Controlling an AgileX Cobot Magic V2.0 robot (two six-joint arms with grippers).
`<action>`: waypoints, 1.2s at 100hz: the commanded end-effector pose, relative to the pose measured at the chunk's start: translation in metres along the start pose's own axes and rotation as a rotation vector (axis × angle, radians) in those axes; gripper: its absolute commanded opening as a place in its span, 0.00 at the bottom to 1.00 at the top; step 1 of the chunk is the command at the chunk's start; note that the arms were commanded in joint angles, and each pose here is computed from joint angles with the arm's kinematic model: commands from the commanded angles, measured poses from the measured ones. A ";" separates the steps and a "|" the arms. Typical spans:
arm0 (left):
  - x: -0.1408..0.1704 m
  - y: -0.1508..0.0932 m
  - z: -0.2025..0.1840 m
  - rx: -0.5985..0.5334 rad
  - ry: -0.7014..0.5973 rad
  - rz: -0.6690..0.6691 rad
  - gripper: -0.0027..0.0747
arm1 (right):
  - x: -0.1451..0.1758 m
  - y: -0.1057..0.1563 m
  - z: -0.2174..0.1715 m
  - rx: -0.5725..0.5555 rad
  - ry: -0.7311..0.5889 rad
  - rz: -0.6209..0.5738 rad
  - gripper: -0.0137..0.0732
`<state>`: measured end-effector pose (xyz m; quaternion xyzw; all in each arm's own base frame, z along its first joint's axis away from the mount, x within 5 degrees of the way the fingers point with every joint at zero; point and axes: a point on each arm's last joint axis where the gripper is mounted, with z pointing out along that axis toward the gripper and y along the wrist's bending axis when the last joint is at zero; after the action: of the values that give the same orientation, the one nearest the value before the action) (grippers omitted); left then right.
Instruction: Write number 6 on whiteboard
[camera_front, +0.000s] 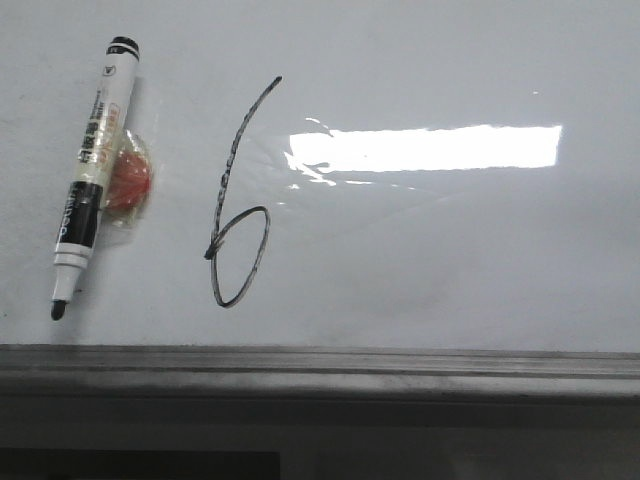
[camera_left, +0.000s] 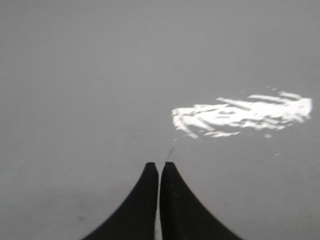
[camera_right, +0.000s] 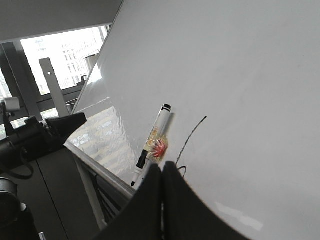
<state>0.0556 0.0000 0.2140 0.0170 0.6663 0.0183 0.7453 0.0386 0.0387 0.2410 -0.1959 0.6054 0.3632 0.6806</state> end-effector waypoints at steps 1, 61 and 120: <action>-0.002 0.004 -0.003 -0.067 -0.088 0.003 0.01 | -0.014 0.000 0.001 0.012 -0.088 -0.021 0.08; 0.038 0.002 -0.006 -0.068 0.294 -0.012 0.01 | -0.013 0.000 0.001 0.013 -0.087 -0.021 0.08; 0.038 0.002 -0.006 -0.068 0.294 -0.012 0.01 | -0.012 -0.001 0.001 0.023 -0.086 -0.023 0.08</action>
<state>0.0536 0.0038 0.1827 -0.0090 0.7845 0.0394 0.6188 0.0390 0.0391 0.2383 -0.1967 0.6079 0.3618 0.6789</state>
